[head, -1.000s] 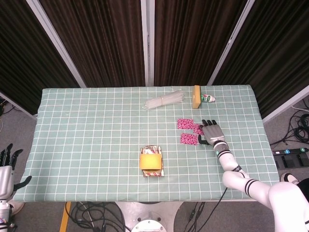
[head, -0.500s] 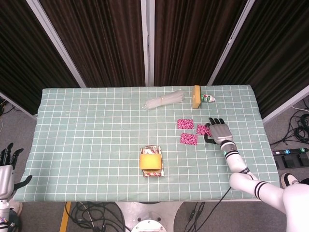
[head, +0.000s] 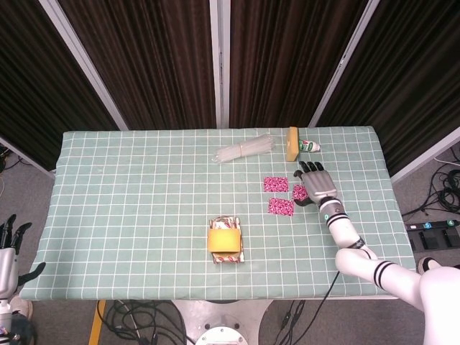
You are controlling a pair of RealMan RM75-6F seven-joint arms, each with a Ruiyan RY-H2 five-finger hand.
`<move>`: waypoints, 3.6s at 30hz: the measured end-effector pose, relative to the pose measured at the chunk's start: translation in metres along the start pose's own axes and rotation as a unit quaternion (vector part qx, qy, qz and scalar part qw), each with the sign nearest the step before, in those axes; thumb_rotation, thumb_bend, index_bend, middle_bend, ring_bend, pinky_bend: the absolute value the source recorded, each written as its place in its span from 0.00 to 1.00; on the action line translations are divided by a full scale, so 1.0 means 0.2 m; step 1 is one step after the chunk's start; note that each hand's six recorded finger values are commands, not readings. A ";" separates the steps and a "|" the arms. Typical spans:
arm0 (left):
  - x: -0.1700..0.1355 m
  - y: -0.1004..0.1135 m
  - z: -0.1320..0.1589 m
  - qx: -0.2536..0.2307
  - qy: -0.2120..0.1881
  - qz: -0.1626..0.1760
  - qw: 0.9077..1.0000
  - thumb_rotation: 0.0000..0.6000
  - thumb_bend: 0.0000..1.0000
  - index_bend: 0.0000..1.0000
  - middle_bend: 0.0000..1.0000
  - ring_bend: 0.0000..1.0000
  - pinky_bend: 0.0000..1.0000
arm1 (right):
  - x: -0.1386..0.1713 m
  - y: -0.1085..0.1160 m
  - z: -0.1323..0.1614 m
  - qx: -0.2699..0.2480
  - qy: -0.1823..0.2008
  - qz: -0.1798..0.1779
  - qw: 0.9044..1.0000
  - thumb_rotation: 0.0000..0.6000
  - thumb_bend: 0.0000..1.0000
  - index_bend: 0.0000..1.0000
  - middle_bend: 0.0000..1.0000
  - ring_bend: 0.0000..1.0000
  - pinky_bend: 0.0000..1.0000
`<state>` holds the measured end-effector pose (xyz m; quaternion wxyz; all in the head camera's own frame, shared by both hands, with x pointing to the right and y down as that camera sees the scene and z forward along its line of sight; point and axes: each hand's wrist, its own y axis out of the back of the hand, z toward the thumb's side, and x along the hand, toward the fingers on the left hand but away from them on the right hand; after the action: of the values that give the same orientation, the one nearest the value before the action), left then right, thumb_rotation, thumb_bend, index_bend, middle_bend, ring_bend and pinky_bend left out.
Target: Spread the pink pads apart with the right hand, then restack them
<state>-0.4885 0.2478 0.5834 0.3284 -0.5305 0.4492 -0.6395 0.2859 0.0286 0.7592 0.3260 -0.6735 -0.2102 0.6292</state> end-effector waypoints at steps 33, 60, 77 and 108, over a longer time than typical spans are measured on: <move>-0.02 0.01 -0.06 0.007 0.022 -0.004 1.000 1.00 0.20 0.22 0.09 0.09 0.13 | -0.34 -0.13 0.28 0.026 -0.036 0.030 0.999 0.96 0.16 0.31 0.05 0.00 0.00; -0.04 -0.01 -0.08 0.004 0.027 -0.007 1.000 1.00 0.20 0.22 0.09 0.09 0.13 | -0.35 -0.15 0.31 0.026 -0.038 0.020 0.999 0.96 0.16 0.38 0.08 0.00 0.00; -0.03 0.00 -0.06 0.002 0.017 -0.003 1.000 1.00 0.20 0.22 0.09 0.09 0.13 | -0.29 -0.04 0.22 -0.002 -0.028 -0.019 0.999 0.95 0.16 0.37 0.08 0.00 0.00; -0.03 -0.01 -0.05 -0.008 0.007 -0.001 1.000 1.00 0.20 0.22 0.09 0.09 0.13 | 0.06 -0.22 0.26 -0.024 -0.031 0.035 0.999 0.93 0.16 0.35 0.08 0.00 0.00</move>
<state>-0.4975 0.2566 0.5833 0.3203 -0.5291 0.4557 -0.6402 0.2414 0.0770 0.7821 0.2810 -0.6682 -0.2115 0.6557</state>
